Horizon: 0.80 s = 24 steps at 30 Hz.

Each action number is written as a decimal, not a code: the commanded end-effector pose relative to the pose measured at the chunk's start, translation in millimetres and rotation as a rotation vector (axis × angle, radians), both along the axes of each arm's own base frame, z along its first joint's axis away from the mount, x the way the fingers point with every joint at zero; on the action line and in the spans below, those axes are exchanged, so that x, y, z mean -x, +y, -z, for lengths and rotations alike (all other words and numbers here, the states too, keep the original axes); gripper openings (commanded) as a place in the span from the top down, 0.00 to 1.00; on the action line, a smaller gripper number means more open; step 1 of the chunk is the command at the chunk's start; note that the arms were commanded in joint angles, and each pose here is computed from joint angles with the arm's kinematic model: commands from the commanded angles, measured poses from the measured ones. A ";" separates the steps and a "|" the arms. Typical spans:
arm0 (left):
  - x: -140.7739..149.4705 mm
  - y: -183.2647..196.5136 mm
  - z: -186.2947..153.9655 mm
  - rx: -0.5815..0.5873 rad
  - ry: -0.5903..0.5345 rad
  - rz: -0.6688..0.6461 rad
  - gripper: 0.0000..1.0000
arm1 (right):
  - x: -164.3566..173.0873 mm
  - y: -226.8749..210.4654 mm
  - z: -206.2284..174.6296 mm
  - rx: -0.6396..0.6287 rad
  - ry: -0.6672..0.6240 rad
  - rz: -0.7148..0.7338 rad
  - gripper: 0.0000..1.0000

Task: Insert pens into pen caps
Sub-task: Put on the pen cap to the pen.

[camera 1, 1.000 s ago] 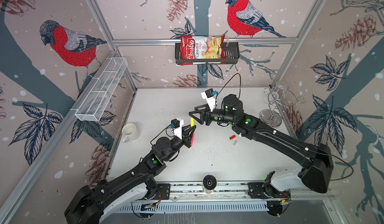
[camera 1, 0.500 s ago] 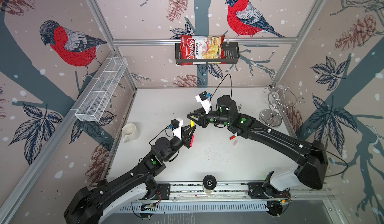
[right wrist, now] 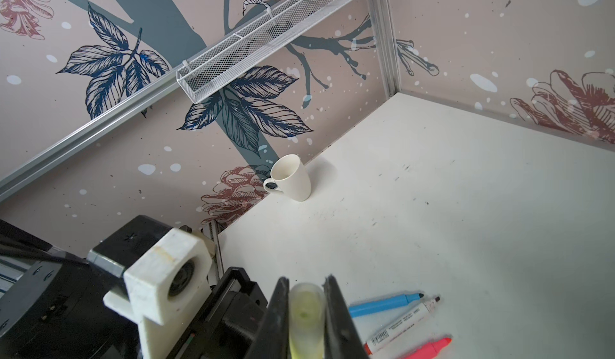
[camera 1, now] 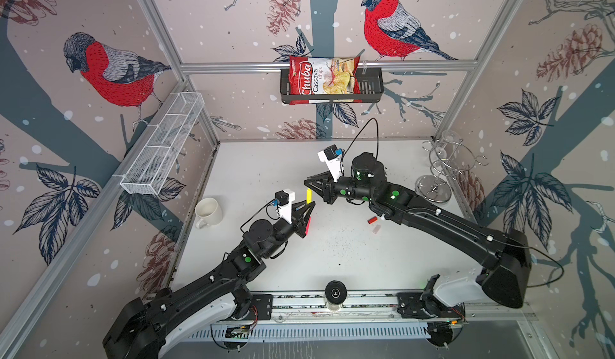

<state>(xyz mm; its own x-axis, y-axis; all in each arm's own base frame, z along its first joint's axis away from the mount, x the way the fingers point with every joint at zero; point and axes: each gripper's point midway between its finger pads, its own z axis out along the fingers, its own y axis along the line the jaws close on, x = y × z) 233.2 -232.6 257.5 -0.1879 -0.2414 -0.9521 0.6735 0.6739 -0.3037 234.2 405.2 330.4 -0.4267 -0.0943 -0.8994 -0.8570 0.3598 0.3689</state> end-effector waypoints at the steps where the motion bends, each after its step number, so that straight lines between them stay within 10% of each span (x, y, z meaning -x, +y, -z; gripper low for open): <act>1: 2.8 -1.9 -19.7 0.042 -0.051 0.018 1.00 | 4.6 0.7 -0.9 -0.009 -0.008 -0.020 0.98; 24: 7.7 -4.6 -58.9 0.083 -0.131 0.049 1.00 | 23.0 -1.8 30.6 0.051 0.017 -0.051 1.00</act>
<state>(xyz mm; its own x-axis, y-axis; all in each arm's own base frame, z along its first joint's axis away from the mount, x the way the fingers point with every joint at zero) 232.6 -237.6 261.6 -0.2176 -0.1877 -0.9578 0.6806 0.6742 -0.2867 230.6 402.8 330.0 -0.3688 -0.0413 -0.9286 -0.8686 0.3711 0.3285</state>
